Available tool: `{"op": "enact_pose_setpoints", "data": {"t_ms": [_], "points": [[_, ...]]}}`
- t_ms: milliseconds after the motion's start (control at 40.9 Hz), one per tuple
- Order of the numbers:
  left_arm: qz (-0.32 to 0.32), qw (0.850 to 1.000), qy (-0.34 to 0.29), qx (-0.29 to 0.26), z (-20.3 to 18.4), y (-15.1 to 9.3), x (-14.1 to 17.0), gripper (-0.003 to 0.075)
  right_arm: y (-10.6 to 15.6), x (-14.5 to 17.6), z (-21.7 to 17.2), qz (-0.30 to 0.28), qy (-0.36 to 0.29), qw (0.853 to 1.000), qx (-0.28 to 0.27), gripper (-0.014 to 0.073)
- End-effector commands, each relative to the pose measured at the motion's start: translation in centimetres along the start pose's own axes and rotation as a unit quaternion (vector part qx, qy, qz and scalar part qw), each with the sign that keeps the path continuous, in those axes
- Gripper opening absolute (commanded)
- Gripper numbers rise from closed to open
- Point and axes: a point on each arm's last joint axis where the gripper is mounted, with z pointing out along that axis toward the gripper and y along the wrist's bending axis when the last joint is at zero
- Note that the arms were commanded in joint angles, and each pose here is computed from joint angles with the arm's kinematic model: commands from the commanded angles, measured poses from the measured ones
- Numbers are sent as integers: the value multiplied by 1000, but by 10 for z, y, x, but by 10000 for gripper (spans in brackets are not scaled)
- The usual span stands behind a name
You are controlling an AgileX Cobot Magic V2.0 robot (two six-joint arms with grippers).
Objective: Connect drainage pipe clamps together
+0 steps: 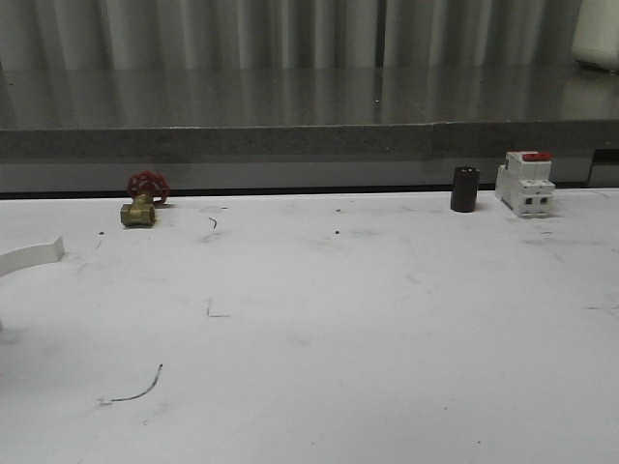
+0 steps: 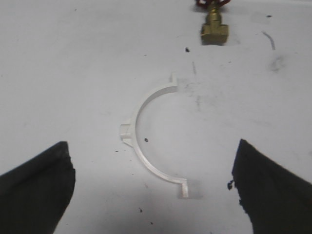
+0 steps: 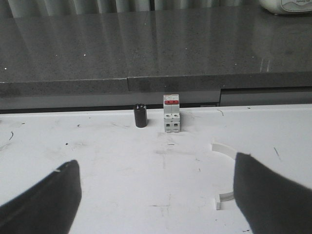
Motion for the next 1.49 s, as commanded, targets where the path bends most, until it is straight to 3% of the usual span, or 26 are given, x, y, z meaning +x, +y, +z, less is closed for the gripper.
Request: {"op": "enact_pose_setpoints", "data": {"t_ms": [0, 367, 587, 782, 1197, 1466], "points": [[-6, 1000, 1, 2, 13, 6, -19, 615, 1, -16, -1, -6, -44, 999, 2, 652], [12, 989, 149, 15, 99, 24, -42, 615, 1, -16, -1, -6, -44, 999, 2, 652], [9, 976, 216, 24, 135, 26, -37, 603, 1, -16, -1, -6, -44, 999, 2, 652], [8, 971, 238, 26, 147, 27, -31, 515, 1, -16, -1, -6, -44, 999, 2, 652], [22, 970, 241, 29, 153, 28, -29, 235, 1, -16, -1, -6, -44, 999, 2, 652], [37, 970, 236, 32, 153, 28, -29, 148, 1, -16, -1, -6, -44, 999, 2, 652]]}}
